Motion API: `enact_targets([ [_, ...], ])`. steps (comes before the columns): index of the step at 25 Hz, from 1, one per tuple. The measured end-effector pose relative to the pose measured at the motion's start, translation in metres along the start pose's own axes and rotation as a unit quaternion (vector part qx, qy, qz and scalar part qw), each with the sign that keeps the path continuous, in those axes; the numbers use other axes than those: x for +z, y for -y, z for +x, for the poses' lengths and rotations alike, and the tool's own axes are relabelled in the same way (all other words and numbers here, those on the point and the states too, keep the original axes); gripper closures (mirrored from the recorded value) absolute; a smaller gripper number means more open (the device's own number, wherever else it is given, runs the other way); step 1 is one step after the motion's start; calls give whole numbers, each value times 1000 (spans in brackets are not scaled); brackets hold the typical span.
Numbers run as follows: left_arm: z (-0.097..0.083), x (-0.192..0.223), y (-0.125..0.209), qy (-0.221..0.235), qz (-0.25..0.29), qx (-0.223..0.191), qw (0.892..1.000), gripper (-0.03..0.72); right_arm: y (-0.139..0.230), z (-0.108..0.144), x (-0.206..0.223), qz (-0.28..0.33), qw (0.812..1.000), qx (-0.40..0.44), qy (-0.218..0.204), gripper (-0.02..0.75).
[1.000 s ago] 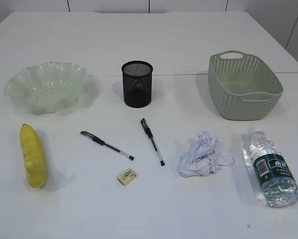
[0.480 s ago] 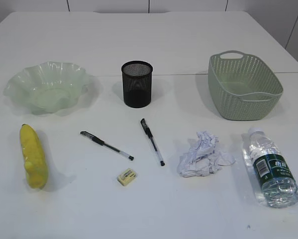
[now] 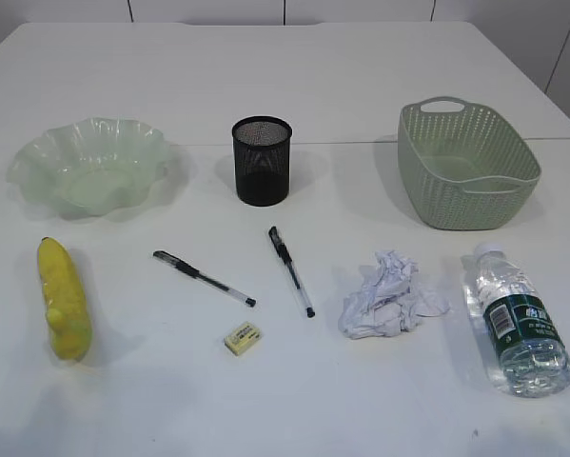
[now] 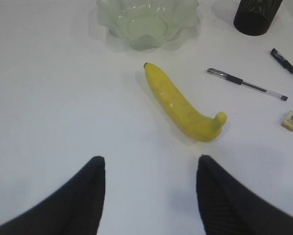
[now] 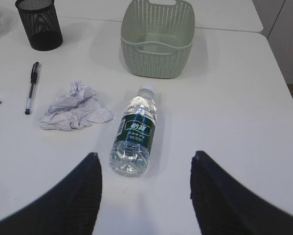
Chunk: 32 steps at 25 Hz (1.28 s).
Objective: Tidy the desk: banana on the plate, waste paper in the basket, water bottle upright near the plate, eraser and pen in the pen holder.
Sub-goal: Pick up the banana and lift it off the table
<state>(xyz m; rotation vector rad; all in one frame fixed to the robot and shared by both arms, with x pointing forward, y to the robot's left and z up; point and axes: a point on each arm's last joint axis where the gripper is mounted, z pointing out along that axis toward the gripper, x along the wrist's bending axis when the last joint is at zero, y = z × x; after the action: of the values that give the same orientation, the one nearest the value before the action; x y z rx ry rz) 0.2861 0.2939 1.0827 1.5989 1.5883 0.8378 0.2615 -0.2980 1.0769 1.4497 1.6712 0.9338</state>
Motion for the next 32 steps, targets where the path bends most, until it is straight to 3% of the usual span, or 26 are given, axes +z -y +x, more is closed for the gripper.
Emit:
enact_targets([
  [4, 4, 20, -14, 1, 41, -8, 999, 275, -22, -1, 14, 21, 1000, 3, -1, 307],
  [8, 5, 37, -33, 7, 40, -24, 999, 276, -38, -1, 32, 51, 999, 16, -4, 307],
  [17, 11, 89, -86, 12, 103, -96, 990, 291, -58, -2, 72, 112, 993, 24, -6, 307],
  [22, 10, 134, -117, 23, 183, -127, 975, 293, -64, -1, 81, 106, 994, 32, -13, 307],
  [25, 8, 161, -132, 26, 204, -137, 969, 293, -69, 1, 83, 104, 993, 44, -23, 307],
  [32, -13, 215, -127, 25, 249, -177, 952, 293, -85, 2, 90, 103, 993, 55, -32, 307],
])
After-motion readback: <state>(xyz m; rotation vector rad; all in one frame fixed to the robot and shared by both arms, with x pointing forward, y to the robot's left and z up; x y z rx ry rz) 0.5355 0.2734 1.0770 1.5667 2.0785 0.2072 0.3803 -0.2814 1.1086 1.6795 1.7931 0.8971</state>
